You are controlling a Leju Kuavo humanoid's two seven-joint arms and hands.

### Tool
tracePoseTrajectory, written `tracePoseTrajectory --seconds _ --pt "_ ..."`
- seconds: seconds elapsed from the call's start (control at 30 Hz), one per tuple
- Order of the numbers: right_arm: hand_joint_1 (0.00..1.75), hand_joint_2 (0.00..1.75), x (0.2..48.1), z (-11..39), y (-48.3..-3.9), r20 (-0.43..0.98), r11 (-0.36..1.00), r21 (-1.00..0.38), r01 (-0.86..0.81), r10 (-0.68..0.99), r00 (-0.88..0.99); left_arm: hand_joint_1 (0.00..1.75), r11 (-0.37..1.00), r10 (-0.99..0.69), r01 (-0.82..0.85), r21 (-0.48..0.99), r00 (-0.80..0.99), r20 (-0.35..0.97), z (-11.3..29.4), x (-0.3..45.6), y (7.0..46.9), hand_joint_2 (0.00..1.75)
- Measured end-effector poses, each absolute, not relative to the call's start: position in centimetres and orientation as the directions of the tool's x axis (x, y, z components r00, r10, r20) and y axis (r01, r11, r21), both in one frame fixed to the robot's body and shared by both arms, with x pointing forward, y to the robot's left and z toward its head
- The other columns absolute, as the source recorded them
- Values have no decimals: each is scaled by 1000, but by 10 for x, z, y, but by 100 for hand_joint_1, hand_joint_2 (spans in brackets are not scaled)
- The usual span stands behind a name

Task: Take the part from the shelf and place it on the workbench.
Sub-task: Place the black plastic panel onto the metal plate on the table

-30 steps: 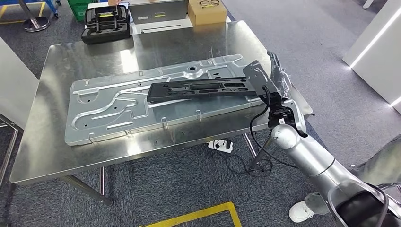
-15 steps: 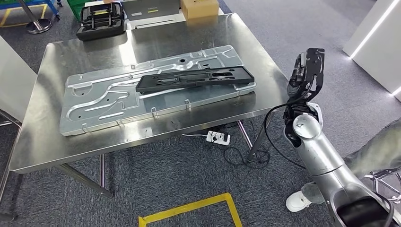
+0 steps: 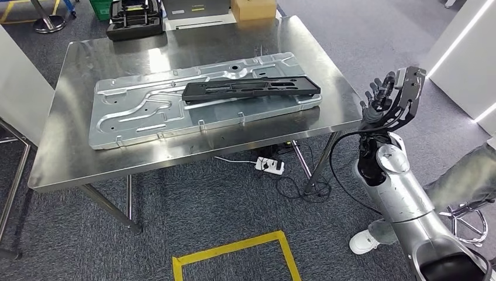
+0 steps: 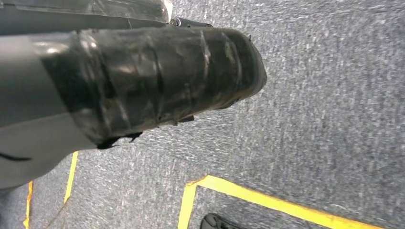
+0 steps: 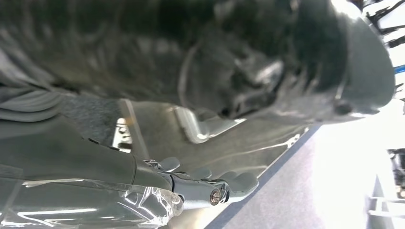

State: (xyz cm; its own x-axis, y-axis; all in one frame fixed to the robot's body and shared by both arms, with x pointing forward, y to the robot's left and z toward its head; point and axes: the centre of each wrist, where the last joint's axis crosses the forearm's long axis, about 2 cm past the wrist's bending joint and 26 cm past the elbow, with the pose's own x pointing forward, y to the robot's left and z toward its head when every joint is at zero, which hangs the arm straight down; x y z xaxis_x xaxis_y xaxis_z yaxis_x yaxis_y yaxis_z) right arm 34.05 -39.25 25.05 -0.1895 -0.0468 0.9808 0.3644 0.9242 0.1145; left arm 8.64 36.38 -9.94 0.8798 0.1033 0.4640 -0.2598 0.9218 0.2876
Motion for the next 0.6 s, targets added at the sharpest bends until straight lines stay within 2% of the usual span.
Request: tracePoseTrajectory --seconds 0.6 --pt "0 0 339 255 -391 977 926 116 359 -41 -208 0 925 105 -258 279 879 464 -100 86 362 0"
